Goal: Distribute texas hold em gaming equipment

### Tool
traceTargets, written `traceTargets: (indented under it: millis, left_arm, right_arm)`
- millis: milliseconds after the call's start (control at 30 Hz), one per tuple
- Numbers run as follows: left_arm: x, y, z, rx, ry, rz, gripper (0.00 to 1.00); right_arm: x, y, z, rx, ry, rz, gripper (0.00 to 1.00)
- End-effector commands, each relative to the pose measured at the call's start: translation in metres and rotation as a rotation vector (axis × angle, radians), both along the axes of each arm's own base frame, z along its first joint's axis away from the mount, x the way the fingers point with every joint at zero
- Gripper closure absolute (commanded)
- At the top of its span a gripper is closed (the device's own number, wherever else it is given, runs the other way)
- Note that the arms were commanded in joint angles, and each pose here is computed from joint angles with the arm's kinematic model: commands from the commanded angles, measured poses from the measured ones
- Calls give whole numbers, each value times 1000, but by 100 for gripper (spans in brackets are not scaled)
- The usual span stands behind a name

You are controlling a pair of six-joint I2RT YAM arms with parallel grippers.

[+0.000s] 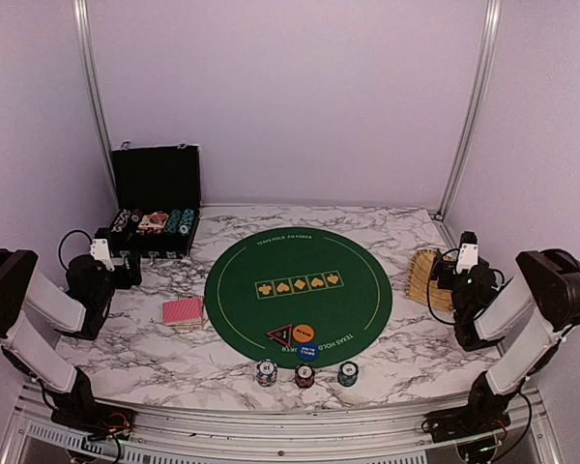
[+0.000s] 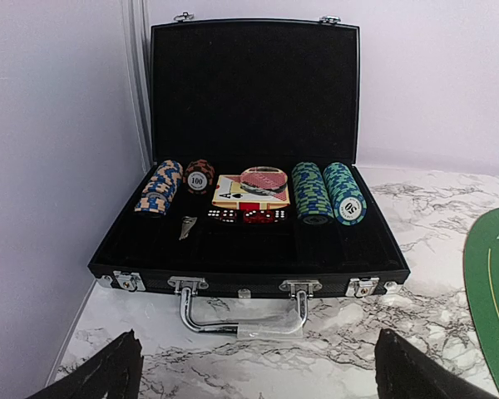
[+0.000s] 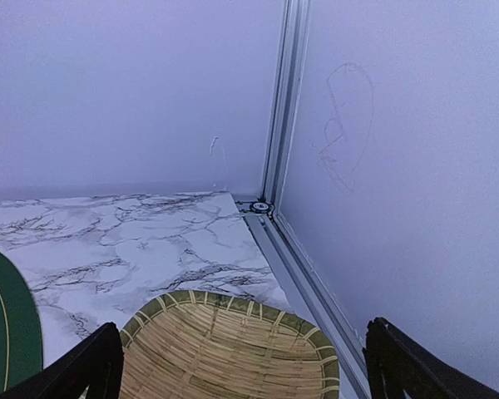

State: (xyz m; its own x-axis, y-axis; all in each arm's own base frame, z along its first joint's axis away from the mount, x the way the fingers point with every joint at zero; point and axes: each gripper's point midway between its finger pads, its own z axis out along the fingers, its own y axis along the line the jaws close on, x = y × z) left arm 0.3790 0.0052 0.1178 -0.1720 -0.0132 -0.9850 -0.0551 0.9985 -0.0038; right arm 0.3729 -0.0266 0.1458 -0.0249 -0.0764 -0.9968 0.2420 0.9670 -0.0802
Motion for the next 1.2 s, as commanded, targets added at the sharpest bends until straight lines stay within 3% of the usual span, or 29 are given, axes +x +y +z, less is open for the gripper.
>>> traceTargets:
  millis: [0, 633, 700, 767, 833, 933, 1167]
  left_arm:
    - [3, 3, 10, 1, -38, 13, 1]
    - [4, 3, 10, 2, -39, 12, 1]
    - [3, 3, 10, 1, -39, 13, 1]
    - [5, -1, 13, 3, -39, -9, 1]
    - [8, -2, 14, 5, -24, -17, 1]
    - [13, -10, 20, 20, -5, -66, 1]
    - [20, -18, 34, 74, 137, -138, 1]
  right_arm:
    - [3, -2, 7, 14, -27, -3, 1]
    - [2, -2, 7, 15, -28, -3, 1]
    - [1, -11, 7, 35, -14, -65, 1]
    - [1, -9, 17, 26, -36, -50, 1]
    - [9, -15, 20, 18, 34, -115, 1]
    - [17, -10, 58, 37, 15, -92, 1]
    - [32, 12, 99, 269, 69, 22, 1]
